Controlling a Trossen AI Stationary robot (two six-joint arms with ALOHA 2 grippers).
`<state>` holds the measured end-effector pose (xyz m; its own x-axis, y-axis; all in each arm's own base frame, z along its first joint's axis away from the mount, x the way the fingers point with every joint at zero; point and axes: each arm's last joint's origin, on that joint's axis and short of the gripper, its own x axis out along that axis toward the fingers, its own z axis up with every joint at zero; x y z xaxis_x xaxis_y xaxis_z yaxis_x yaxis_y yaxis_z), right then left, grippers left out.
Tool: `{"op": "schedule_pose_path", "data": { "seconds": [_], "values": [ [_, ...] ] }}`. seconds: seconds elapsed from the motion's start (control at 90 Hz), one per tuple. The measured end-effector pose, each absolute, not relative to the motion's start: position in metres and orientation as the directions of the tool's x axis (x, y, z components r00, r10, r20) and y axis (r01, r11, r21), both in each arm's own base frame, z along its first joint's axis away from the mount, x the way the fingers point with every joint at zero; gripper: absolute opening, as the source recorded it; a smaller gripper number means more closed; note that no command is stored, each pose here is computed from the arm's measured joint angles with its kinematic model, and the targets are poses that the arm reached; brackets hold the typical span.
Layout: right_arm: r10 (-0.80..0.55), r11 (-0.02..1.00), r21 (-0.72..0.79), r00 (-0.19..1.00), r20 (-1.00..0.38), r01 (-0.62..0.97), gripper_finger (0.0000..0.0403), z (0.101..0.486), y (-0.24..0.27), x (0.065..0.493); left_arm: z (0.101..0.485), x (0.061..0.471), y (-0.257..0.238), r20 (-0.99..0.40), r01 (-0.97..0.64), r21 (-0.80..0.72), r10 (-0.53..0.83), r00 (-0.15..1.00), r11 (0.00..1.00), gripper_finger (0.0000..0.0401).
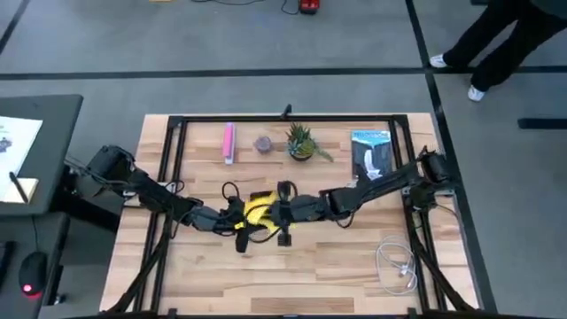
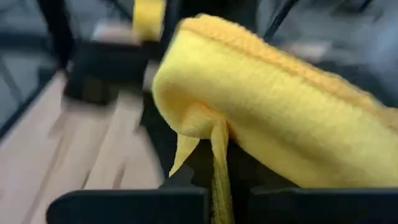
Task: Apply microfiber cloth
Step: Wipe the back of the cellphone with the yellow microfiber cloth
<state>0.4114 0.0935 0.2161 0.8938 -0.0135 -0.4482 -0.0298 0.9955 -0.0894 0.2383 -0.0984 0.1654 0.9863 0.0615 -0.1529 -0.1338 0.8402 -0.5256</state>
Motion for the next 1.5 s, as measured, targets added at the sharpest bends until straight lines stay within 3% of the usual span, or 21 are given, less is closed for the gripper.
{"op": "schedule_pose_path", "data": {
  "seconds": [0.133,0.344,0.444,0.622,0.756,0.9,1.011,1.222,1.5],
  "values": [
    [-0.026,0.993,-0.111,0.889,-0.457,-0.028,0.0,0.205,0.096,0.415,0.164,0.238,-0.098,-0.16,-0.139,-0.522,0.064,0.985,0.841,0.0011],
    [-0.226,0.95,-0.276,0.932,-0.282,0.147,0.0,0.232,0.095,0.414,0.166,0.239,-0.097,-0.148,-0.14,-0.537,0.071,0.986,0.832,0.0011],
    [-0.224,0.955,-0.254,0.936,-0.27,0.155,0.0,0.238,0.093,0.413,0.166,0.239,-0.097,-0.15,-0.138,-0.54,0.066,0.986,0.83,0.0011],
    [-0.086,0.988,-0.153,0.903,-0.42,0.023,0.0,0.211,0.099,0.414,0.165,0.239,-0.097,-0.152,-0.139,-0.54,0.067,0.986,0.83,0.0011],
    [-0.134,0.982,-0.181,0.898,-0.419,0.062,0.0,0.206,0.098,0.415,0.165,0.239,-0.097,-0.154,-0.152,-0.537,0.081,0.985,0.83,0.0011],
    [-0.267,0.95,-0.246,0.912,-0.31,0.195,0.0,0.219,0.095,0.417,0.165,0.239,-0.096,-0.151,-0.158,-0.541,0.09,0.985,0.826,0.0011],
    [-0.291,0.945,-0.221,0.927,-0.236,0.241,0.0,0.229,0.094,0.418,0.165,0.239,-0.096,-0.151,-0.154,-0.551,0.083,0.985,0.821,0.0011],
    [-0.132,0.989,-0.114,0.926,-0.355,0.097,0.0,0.208,0.098,0.421,0.166,0.239,-0.096,-0.151,-0.14,-0.54,0.069,0.986,0.83,0.0011],
    [-0.216,0.973,-0.156,0.903,-0.37,0.169,0.0,0.2,0.096,0.422,0.165,0.239,-0.095,-0.154,-0.163,-0.534,0.095,0.984,0.83,0.0011]
  ]
}}
